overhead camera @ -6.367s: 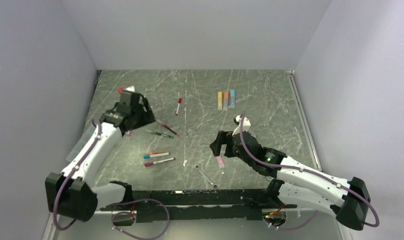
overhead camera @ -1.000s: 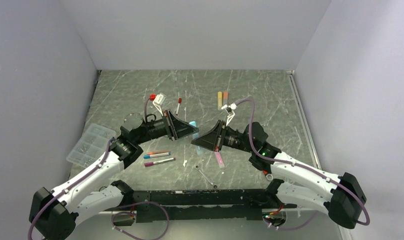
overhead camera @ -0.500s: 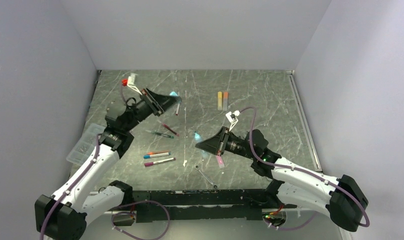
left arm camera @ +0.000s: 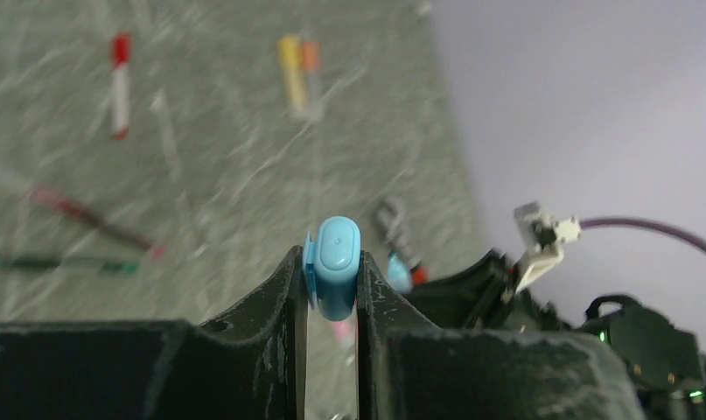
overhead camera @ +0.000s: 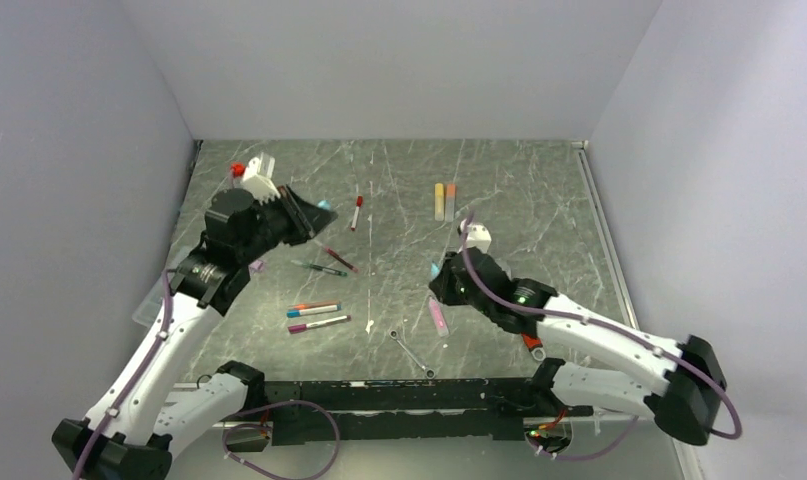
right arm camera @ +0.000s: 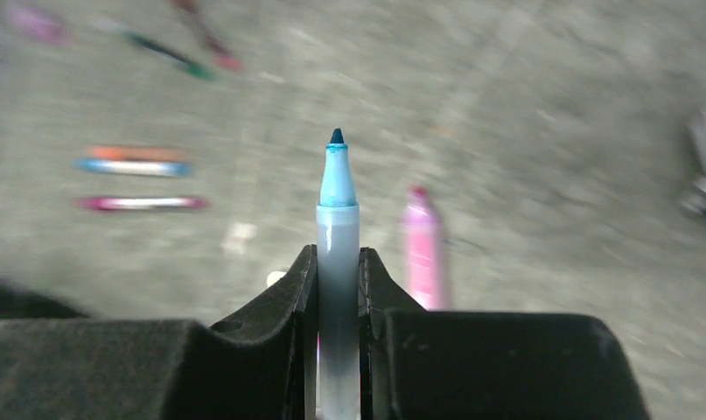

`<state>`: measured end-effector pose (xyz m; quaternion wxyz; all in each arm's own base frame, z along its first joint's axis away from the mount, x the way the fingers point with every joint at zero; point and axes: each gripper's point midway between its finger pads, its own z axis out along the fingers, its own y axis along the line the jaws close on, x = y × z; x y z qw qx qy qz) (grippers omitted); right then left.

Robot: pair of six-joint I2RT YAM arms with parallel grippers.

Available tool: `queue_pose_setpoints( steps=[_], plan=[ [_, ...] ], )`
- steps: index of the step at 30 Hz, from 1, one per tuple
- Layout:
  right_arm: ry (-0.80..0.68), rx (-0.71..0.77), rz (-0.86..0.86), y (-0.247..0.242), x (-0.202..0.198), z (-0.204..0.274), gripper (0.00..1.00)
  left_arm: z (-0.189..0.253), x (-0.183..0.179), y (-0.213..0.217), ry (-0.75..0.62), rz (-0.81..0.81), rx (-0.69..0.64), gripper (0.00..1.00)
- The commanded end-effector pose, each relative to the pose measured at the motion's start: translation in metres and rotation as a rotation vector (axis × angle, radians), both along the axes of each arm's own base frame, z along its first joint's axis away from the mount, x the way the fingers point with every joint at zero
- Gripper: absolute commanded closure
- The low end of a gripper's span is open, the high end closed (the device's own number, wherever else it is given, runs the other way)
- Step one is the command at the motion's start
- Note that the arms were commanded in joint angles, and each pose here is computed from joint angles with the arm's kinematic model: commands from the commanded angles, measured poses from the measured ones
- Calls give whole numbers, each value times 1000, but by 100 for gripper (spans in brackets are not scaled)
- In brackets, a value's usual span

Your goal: Open the pen caps

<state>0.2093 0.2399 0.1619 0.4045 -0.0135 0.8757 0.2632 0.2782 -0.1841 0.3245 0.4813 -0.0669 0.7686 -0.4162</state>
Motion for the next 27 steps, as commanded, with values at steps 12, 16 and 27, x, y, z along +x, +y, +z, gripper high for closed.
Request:
queue_pose_setpoints(
  steps=[12, 16, 27],
  plan=[
    [220, -406, -80, -62, 12, -129, 100, -109, -68, 69, 245, 107, 369, 100],
    [257, -410, -73, -62, 10, -142, 89, -117, -71, 68, 270, 91, 375, 100],
    [237, -332, -124, -61, 13, -127, 36, -122, -71, 62, 284, 69, 357, 100]
  ],
)
